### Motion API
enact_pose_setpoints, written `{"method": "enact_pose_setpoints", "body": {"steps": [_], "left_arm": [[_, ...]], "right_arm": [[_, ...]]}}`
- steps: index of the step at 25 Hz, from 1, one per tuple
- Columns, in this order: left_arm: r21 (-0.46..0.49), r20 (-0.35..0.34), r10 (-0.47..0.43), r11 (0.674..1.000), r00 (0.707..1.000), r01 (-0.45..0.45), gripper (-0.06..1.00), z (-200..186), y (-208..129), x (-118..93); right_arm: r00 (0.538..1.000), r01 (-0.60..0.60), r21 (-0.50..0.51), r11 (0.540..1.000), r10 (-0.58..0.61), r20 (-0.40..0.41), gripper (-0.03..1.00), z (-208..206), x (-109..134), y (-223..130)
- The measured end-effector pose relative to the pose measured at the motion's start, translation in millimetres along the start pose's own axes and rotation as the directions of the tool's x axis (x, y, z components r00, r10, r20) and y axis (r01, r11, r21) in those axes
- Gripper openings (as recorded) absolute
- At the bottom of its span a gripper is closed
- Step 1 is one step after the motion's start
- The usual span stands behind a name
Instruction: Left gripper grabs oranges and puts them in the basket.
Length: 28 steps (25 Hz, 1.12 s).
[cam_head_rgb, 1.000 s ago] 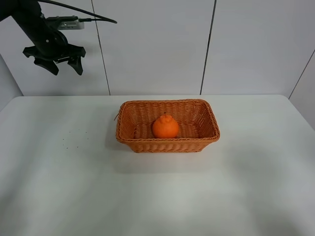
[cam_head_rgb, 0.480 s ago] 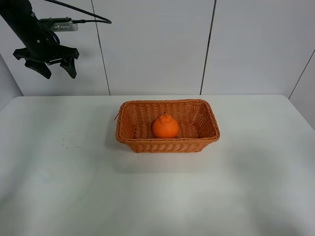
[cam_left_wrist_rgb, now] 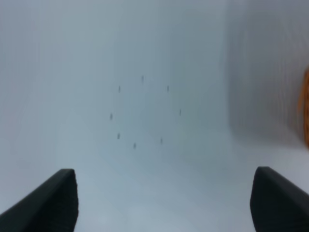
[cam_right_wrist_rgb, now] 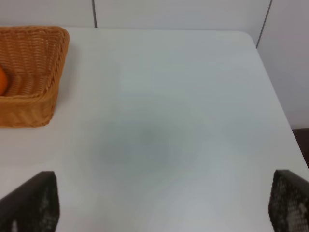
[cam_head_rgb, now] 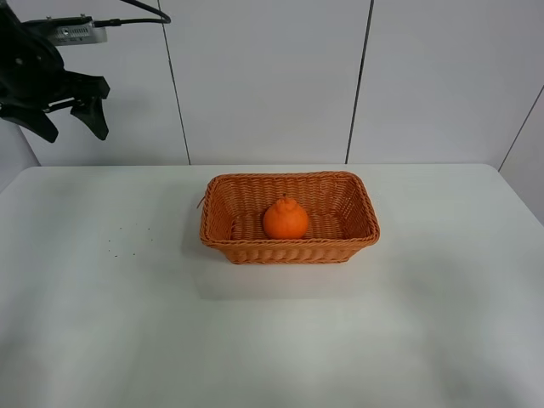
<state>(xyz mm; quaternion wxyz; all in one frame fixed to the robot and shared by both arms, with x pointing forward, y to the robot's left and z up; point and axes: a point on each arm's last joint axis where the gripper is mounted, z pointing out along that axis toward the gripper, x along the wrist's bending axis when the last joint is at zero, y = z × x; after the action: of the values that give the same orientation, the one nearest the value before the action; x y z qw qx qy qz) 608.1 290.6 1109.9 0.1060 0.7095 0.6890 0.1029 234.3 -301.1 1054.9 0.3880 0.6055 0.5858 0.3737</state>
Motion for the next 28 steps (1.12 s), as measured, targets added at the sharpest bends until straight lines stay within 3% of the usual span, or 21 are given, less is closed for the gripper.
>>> {"method": "enact_pose_setpoints", "body": {"steps": [10,18,23,28], "left_arm": [[-0.008,0.0,0.019,1.0,1.0,-0.019,0.84,-53,-118,0],[-0.049,-0.001,0.022,0.999,1.0,-0.022,0.84,-57,-236,0],[-0.183,-0.004,0.023,0.983,1.0,-0.024,0.84,-47,-300,0],[-0.367,-0.009,0.022,0.93,1.0,-0.024,0.84,-37,-341,0]], "right_arm": [[1.0,0.0,0.0,1.0,0.0,0.0,0.69,0,0,0],[1.0,0.0,0.0,1.0,0.0,0.0,0.69,0,0,0],[1.0,0.0,0.0,1.0,0.0,0.0,0.69,0,0,0],[1.0,0.0,0.0,1.0,0.0,0.0,0.69,0,0,0]]}}
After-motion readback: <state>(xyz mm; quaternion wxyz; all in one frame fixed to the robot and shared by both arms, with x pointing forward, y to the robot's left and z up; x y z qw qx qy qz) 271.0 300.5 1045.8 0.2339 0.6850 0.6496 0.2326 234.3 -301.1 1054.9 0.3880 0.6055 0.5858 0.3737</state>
